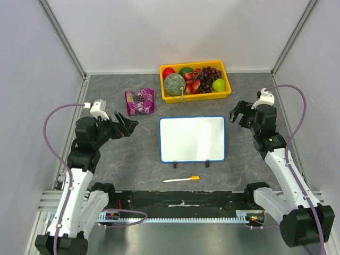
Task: Write a sentence on the whiteboard
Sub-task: Pick up the whiteboard marker from the corner of the board.
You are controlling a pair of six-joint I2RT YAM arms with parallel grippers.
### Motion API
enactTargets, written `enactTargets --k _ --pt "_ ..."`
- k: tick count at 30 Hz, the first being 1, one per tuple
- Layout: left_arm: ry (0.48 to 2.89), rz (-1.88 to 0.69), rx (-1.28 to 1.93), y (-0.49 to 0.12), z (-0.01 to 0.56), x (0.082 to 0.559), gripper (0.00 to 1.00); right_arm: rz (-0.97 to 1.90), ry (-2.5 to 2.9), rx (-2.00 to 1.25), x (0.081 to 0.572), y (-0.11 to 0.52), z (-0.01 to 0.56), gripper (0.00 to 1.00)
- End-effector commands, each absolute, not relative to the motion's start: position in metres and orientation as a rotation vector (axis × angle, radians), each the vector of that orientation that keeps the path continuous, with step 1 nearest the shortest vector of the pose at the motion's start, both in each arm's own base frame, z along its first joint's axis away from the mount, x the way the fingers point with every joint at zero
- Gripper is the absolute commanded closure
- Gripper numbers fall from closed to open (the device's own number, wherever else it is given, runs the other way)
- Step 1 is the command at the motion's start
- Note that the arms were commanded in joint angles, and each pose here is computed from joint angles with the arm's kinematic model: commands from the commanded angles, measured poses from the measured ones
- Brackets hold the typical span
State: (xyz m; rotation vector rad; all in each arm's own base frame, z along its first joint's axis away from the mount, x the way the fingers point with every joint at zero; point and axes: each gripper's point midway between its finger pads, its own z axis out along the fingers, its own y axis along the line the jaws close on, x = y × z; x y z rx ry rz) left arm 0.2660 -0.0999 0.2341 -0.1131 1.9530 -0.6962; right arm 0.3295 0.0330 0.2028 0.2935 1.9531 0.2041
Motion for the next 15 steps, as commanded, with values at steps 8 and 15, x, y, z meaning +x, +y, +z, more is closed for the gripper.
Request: enactTargets --k 8,15 --pt "1.954 -0.918 0.095 -0.133 0.238 0.232 0.0 0.366 1.998 0.162 0.315 0.062 0.212 0.02" --pt "2.002 -0.957 0.207 -0.146 0.243 0.219 0.0 0.368 2.057 0.11 0.304 0.065 0.207 0.02"
